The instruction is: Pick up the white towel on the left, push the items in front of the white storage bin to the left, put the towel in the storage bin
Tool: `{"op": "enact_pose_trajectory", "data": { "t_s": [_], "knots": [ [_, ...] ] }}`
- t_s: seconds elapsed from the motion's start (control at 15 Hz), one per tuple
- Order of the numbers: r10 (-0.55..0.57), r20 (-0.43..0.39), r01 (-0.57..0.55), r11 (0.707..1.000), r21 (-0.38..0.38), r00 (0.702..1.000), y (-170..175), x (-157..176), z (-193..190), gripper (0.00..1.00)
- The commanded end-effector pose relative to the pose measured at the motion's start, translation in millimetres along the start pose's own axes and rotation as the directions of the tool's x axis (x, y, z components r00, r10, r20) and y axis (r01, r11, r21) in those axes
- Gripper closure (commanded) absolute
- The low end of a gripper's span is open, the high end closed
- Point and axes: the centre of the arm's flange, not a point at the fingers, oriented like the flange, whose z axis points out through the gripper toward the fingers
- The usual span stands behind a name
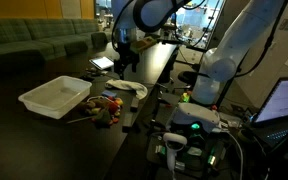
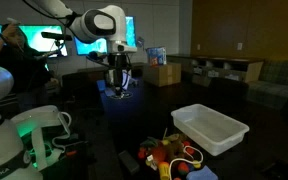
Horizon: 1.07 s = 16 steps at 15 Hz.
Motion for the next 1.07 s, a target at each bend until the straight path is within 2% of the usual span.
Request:
{"op": "enact_pose_trajectory", "data": {
  "t_s": [0.0, 0.6, 1.0],
  "knots": [
    [0.000, -0.003, 0.000, 1.000, 0.002, 1.000, -0.3, 0.6, -1.6, 0.00],
    [0.024, -0.007, -0.024, 1.000, -0.004, 1.000, 4.4, 3.4, 0.5, 0.00],
    [0.025, -0.064, -0.027, 0.999, -0.036, 0.998, 9.7, 8.4, 3.3, 0.00]
  ]
}}
